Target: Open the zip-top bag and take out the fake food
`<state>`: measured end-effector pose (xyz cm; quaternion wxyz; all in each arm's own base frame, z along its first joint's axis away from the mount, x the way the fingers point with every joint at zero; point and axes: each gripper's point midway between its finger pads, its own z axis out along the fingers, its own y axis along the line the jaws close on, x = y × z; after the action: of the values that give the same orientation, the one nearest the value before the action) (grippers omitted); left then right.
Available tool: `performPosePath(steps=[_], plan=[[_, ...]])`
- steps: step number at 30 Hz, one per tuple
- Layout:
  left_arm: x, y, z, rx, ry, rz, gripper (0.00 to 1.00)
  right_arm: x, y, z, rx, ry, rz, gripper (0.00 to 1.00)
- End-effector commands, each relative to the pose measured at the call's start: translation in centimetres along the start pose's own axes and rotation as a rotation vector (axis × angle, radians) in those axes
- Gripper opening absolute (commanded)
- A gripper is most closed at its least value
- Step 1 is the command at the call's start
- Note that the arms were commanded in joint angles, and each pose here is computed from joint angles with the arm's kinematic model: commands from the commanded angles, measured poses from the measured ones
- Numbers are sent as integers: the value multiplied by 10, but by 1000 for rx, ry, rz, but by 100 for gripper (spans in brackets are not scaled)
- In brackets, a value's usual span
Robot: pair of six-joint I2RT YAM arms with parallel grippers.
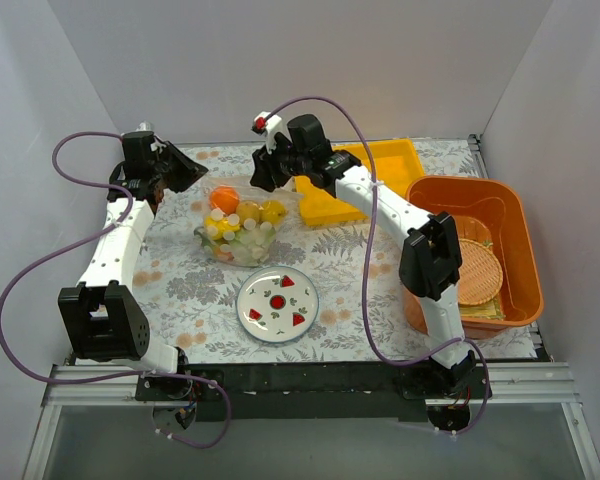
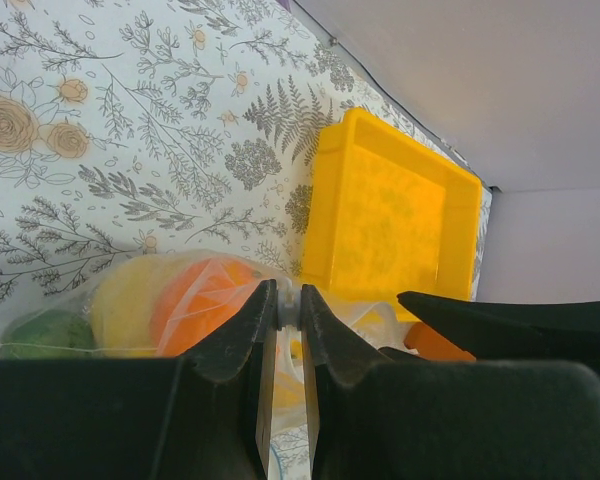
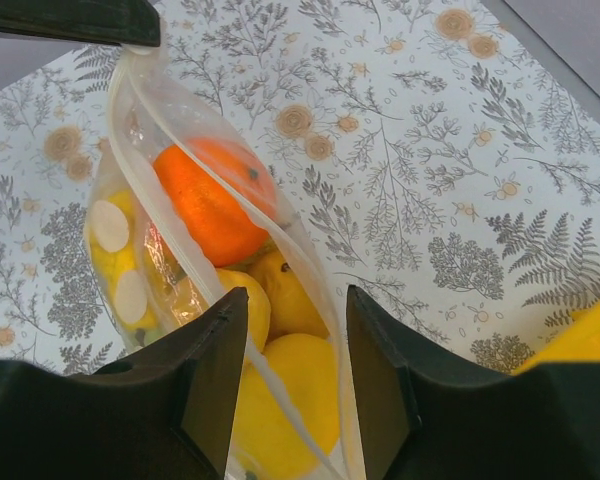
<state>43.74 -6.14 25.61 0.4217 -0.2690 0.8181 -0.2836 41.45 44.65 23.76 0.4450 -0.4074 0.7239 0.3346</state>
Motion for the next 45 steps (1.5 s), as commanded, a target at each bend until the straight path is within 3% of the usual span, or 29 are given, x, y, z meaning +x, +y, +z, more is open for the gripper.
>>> performPosePath(steps=[1,8,9,10,13,15,19,22,27,32,41,45], plan=[[-15,-38,-22,110,-47,53,0,-3,12,7,-68,-15,5,51],[-15,-43,-24,129,-41,63,0,-3,9,13,-67,-13,17,40],[-15,-43,-25,127,-39,62,0,-4,9,13,-64,-14,19,35],[-16,-44,-25,128,-42,63,0,-6,8,13,-59,-15,21,23],[-19,-44,-25,115,-44,58,0,-22,6,7,-30,-46,42,1],[-26,-44,-25,89,-56,55,1,-43,5,-3,13,-100,42,1],[-40,-47,-29,44,-89,53,37,-84,9,-22,73,-204,40,1],[-47,-42,-39,-15,-120,39,48,-104,22,-32,97,-251,35,1],[-31,-28,-66,-63,-130,-19,46,-100,48,-27,107,-229,42,1],[15,5,-70,-128,-63,-98,34,-96,62,-24,139,-232,46,1],[63,31,-91,-164,-21,-201,31,-91,65,-18,146,-200,73,1],[73,22,-101,-108,-5,-111,31,-90,69,-16,129,-194,67,1]])
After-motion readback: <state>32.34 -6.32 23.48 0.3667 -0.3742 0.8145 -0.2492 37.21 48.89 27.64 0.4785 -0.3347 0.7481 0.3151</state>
